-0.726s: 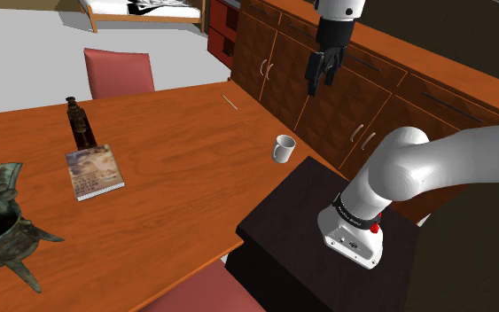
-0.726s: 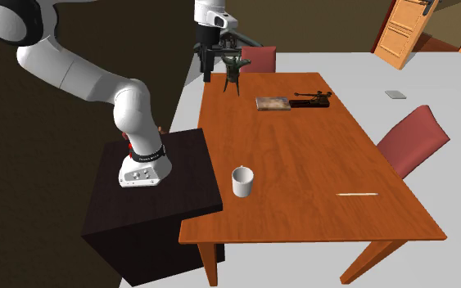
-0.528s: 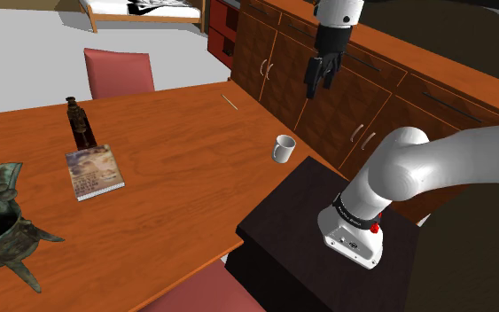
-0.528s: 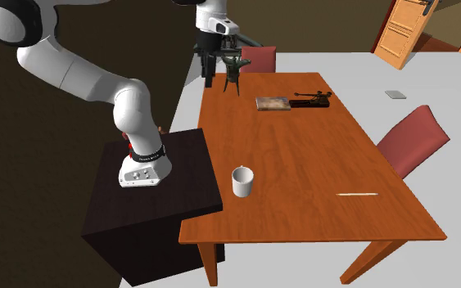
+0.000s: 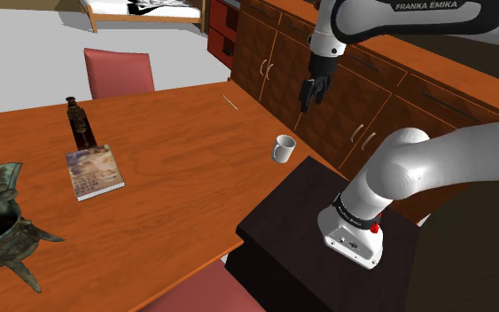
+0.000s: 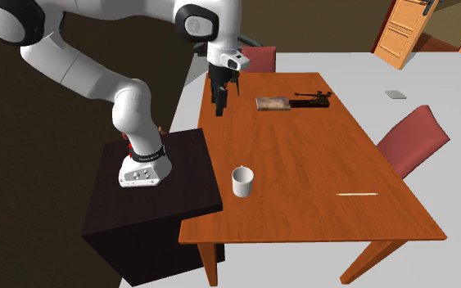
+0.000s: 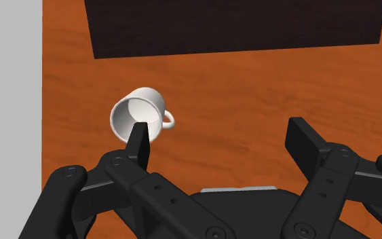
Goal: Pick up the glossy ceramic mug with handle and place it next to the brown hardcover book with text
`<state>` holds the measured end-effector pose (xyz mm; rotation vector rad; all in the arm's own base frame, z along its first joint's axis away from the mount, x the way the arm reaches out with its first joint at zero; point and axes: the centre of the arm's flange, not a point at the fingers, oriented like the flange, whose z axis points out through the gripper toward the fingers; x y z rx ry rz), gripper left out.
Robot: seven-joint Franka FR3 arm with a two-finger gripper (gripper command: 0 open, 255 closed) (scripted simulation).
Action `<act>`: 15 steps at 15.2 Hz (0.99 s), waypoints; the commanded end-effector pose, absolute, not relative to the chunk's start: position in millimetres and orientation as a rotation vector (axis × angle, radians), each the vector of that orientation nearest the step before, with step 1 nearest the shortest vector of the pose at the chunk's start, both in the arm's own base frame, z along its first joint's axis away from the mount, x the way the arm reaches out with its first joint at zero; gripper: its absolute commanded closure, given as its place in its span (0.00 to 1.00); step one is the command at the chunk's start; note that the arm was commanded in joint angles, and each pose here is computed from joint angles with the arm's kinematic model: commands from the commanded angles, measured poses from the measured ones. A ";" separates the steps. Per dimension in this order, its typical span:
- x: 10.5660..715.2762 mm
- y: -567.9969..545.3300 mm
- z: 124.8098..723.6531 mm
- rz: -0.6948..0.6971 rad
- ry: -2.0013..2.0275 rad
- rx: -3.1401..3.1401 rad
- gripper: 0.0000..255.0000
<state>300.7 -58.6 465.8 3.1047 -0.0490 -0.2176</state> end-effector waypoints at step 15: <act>343.7 -179.3 293.3 -0.150 -0.030 3.170 0.00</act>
